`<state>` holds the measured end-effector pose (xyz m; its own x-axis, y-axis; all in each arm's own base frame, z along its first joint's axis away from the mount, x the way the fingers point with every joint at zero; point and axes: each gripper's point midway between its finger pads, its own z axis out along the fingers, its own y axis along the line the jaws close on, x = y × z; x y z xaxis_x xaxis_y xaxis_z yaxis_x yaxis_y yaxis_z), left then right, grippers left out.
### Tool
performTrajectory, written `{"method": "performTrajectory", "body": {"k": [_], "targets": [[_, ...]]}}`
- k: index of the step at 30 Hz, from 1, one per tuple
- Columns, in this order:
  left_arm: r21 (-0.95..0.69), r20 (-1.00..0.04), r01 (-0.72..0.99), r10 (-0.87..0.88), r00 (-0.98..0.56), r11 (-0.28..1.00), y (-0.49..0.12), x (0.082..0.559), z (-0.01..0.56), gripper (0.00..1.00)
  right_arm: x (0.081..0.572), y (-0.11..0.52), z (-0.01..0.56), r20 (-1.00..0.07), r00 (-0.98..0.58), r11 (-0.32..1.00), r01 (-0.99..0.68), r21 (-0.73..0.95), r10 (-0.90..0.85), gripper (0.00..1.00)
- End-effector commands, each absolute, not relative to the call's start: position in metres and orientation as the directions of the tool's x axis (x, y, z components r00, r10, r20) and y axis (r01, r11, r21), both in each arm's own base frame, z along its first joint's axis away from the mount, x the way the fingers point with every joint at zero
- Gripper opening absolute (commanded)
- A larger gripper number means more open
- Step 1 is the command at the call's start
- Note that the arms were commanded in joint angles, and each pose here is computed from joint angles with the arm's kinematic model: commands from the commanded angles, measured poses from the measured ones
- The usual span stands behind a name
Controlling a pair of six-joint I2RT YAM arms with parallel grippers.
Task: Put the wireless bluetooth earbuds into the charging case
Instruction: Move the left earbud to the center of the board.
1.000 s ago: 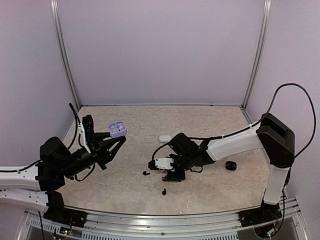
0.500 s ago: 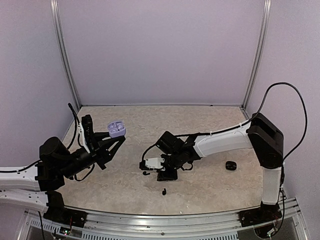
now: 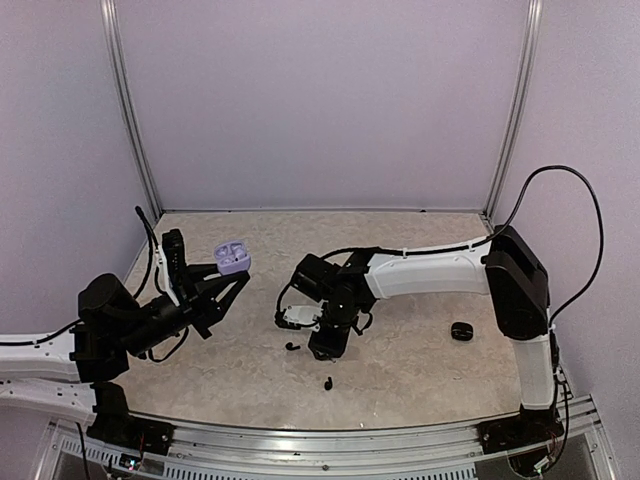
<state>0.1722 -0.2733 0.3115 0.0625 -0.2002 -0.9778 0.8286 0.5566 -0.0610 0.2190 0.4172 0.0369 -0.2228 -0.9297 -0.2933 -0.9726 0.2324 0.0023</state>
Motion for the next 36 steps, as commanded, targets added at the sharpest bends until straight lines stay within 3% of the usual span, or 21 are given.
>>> {"method": "performTrajectory", "body": {"k": [1,15,23,28,36], "targets": [[-0.059,-0.975,0.833,-0.210,0.069,0.550,-0.271,0.171,0.313,0.00,0.213,0.401,0.027,-0.180,-0.318,0.317,-0.948,0.032,-0.931,0.40],[-0.064,-0.973,0.830,-0.220,0.071,0.554,-0.267,0.170,0.313,0.00,0.215,0.408,0.016,-0.138,-0.375,0.370,-0.927,0.060,-0.917,0.32],[-0.065,-0.972,0.829,-0.222,0.072,0.555,-0.265,0.169,0.312,0.00,0.204,0.400,0.015,-0.120,-0.355,0.346,-0.934,0.090,-0.927,0.16],[-0.065,-0.972,0.829,-0.223,0.073,0.555,-0.265,0.169,0.313,0.00,0.190,0.385,0.023,-0.117,-0.339,0.326,-0.939,0.112,-0.934,0.11],[-0.064,-0.972,0.830,-0.223,0.074,0.554,-0.266,0.170,0.313,0.00,0.151,0.333,0.018,-0.030,-0.316,0.309,-0.939,0.149,-0.948,0.11]]}}
